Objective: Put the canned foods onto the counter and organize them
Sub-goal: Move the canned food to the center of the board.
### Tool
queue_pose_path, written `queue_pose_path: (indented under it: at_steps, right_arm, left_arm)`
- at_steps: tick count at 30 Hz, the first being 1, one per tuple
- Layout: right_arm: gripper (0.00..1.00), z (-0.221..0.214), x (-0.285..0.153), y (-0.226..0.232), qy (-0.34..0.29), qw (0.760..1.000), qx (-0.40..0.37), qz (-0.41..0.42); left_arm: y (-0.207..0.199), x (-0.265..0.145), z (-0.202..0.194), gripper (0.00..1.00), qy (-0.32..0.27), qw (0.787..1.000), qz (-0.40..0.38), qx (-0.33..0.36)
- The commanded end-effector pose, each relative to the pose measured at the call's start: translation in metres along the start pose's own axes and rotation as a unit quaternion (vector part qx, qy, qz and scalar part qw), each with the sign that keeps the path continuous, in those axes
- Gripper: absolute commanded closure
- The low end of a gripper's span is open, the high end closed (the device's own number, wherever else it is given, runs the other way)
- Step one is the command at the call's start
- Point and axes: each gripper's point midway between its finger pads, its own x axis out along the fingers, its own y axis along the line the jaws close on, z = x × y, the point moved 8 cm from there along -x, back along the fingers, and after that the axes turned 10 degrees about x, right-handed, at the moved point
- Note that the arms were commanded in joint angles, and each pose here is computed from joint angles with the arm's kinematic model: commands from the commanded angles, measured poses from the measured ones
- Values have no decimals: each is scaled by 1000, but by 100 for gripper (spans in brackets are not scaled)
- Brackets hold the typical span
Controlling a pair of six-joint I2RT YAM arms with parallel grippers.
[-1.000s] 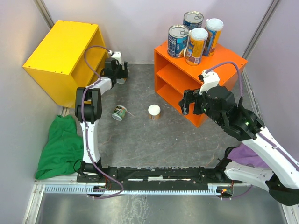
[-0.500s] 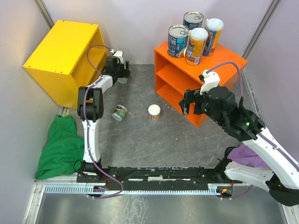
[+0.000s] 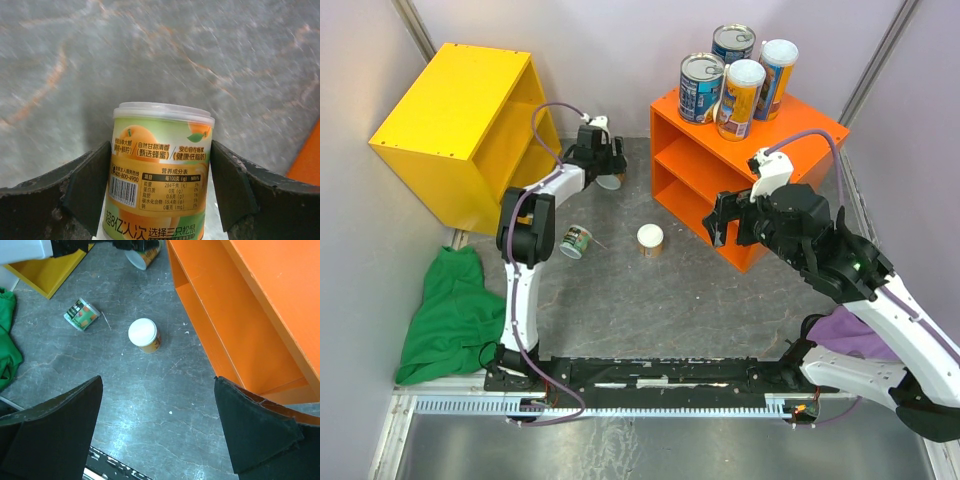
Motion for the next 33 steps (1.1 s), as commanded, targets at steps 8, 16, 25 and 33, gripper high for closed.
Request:
queue_pose_path:
  at_steps: [8, 16, 25, 33]
  right_arm:
    - [0, 18, -17, 11, -17, 999, 8, 38]
    - [0, 14, -8, 24, 10, 999, 14, 47]
    - [1, 6, 10, 59, 41, 997, 12, 57]
    - [1, -17, 38, 93, 90, 993, 18, 70]
  left_arm:
    - [-63, -80, -81, 34, 133, 988, 17, -83]
    - [-87, -135, -110, 34, 157, 984, 11, -85]
    - [-86, -188, -138, 34, 166, 980, 33, -105]
    - [-81, -227, -148, 34, 151, 979, 25, -132]
